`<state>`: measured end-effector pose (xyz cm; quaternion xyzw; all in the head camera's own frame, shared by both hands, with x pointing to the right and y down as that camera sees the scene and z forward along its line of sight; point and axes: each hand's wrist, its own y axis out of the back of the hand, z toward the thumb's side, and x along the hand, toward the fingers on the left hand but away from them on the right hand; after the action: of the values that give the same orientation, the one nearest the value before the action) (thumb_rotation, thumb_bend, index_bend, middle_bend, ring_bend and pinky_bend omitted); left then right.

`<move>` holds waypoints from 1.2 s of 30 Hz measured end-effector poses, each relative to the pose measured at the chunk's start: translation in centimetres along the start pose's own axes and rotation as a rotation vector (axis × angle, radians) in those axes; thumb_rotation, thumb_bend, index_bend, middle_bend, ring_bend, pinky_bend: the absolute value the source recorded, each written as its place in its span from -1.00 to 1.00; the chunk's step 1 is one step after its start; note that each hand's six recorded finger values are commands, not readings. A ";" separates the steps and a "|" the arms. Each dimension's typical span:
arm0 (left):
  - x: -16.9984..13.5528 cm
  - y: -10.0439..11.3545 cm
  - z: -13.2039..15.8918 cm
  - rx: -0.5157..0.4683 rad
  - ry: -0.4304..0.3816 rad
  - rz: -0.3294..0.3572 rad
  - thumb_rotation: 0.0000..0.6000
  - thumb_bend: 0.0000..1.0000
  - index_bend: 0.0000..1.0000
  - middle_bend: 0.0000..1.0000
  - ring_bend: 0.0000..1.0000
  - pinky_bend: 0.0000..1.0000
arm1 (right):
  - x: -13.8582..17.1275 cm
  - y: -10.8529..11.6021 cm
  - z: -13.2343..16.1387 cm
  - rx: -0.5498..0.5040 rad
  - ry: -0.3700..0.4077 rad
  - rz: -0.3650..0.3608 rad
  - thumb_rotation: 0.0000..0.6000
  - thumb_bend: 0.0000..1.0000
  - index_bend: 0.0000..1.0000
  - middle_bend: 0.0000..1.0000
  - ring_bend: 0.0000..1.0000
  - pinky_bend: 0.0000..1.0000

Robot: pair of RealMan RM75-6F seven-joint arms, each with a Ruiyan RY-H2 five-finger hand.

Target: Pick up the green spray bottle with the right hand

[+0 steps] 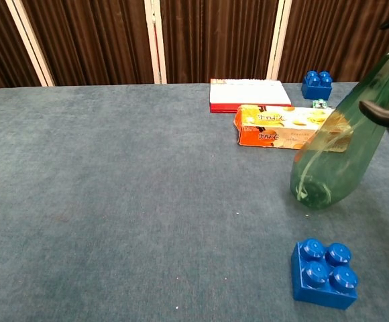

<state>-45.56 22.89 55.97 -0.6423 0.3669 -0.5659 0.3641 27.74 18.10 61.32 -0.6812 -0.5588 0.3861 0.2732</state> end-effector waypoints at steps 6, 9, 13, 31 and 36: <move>0.0 0.0 0.0 -0.001 -0.001 0.001 1.00 -1.00 -1.00 -1.00 -1.00 -0.93 | 0.1 -0.6 -0.1 0.024 0.000 0.021 1.00 0.10 0.81 -0.40 -1.00 -0.84; 0.0 0.0 0.0 -0.001 -0.001 0.001 1.00 -1.00 -1.00 -1.00 -1.00 -0.93 | 0.1 -0.8 0.0 0.030 0.001 0.024 1.00 0.00 0.62 -0.46 -1.00 -0.84; 0.0 0.0 0.0 -0.002 -0.001 -0.001 1.00 -1.00 -1.00 -1.00 -1.00 -0.93 | 0.3 -0.9 0.1 0.039 0.018 0.035 1.00 -0.18 0.06 -0.63 -1.00 -0.89; 0.0 0.1 -0.1 -0.007 -0.001 0.001 1.00 -1.00 -1.00 -1.00 -1.00 -0.93 | 0.9 -0.7 0.3 0.065 0.068 0.101 1.00 -0.48 -1.00 -0.94 -1.00 -0.97; 0.0 0.1 -0.1 -0.008 0.000 0.003 1.00 -1.00 -1.00 -1.00 -1.00 -0.93 | 0.9 -0.3 0.5 0.064 0.071 0.095 1.00 -0.48 -1.00 -0.99 -1.00 -0.99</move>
<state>-45.70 22.82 55.85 -0.6432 0.3702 -0.5638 0.3623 27.26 19.04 61.09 -0.7112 -0.5031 0.3920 0.2957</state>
